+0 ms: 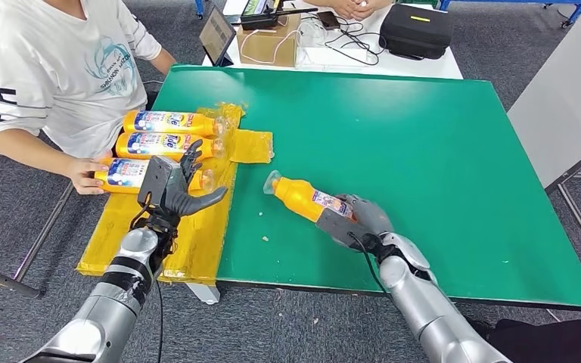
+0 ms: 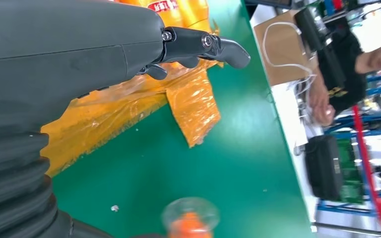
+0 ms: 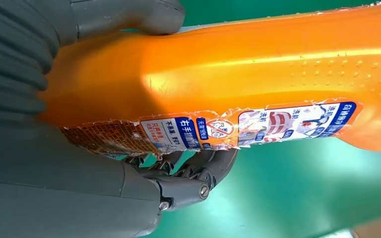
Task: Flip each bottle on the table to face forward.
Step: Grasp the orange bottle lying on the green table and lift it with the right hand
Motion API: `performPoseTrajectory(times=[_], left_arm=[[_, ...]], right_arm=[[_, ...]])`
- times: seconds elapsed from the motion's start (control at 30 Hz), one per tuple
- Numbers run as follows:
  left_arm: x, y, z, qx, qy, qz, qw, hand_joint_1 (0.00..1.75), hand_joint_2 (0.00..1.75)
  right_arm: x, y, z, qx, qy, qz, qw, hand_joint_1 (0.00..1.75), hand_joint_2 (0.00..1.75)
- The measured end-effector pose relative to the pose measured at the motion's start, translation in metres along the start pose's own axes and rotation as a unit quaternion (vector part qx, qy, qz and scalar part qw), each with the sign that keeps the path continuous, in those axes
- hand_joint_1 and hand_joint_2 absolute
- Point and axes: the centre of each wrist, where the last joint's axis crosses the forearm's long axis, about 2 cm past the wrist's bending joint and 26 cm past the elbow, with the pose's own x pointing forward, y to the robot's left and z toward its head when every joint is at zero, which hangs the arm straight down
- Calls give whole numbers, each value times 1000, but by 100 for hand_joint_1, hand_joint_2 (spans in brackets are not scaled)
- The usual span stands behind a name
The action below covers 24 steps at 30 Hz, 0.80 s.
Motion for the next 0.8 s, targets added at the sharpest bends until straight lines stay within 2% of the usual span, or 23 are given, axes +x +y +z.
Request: performPoseTrajectory(times=[0.2,0.43,0.6,0.8], left_arm=[[-6,-3,0,-11,22,-10,1000,0,175],[-12,-7,2,-38,45,-1,998,0,175],[-13,-18,4,-131,63,96,985,0,175],[-11,-30,7,-217,62,224,948,0,175]], right_arm=[[19,28,11,-57,-28,-100,993,175,175],[37,39,18,-105,-63,-157,980,175,175],[57,42,14,-112,-91,-180,973,175,175],[82,49,6,-98,-131,-192,968,175,175]])
